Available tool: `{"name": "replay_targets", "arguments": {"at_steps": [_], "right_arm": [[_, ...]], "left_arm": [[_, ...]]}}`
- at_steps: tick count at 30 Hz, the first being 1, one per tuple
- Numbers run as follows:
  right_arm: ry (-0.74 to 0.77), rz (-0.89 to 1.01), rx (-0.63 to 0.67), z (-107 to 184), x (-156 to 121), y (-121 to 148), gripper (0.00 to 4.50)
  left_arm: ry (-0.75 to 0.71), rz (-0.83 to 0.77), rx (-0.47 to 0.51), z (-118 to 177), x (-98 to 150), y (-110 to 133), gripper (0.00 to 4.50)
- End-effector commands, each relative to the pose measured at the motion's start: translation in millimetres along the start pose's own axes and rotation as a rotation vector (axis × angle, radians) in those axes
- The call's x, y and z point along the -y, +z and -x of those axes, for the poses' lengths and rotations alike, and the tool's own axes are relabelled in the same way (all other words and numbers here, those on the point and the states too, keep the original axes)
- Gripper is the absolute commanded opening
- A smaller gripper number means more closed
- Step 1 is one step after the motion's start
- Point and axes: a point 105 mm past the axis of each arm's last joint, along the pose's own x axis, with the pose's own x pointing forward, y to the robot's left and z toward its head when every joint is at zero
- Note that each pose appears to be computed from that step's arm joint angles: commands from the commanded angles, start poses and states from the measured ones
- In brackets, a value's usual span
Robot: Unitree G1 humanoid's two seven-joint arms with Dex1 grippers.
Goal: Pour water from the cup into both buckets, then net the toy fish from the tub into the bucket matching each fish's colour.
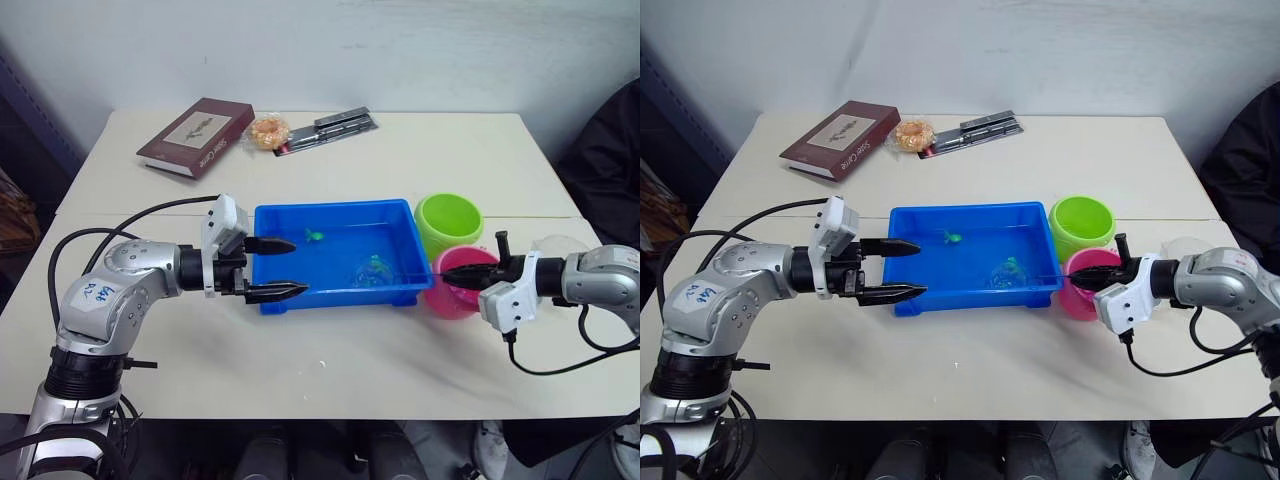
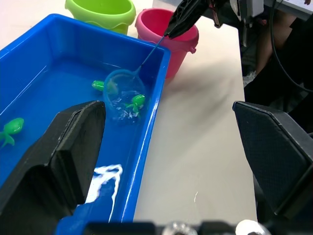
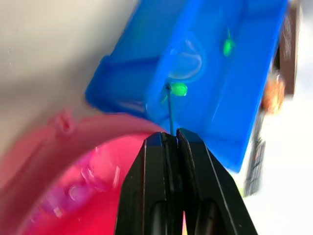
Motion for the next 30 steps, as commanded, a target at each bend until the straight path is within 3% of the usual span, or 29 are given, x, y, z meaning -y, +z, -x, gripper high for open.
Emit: {"name": "replay_targets", "arguments": {"at_steps": [1, 12, 19, 26, 30], "right_arm": [[0.017, -0.142, 0.029, 3, 6, 6, 0.00], [-0.001, -0.404, 0.053, 14, 35, 12, 0.00], [-0.013, -0.632, 0.083, 27, 36, 12, 0.00], [-0.218, -0.972, 0.048, 57, 31, 4, 0.00], [-0.349, -1.060, -0.010, 80, 28, 1, 0.00]], "left_arm": [[-0.008, -0.045, 0.023, 2, 0, 11, 4.45], [-0.002, -0.065, 0.042, -2, -6, 13, 4.45], [-0.017, -0.054, 0.089, -8, -9, 20, 4.45], [-0.057, -0.029, 0.176, -20, -14, 38, 4.45], [-0.070, -0.014, 0.201, -24, -19, 46, 4.45]]}}
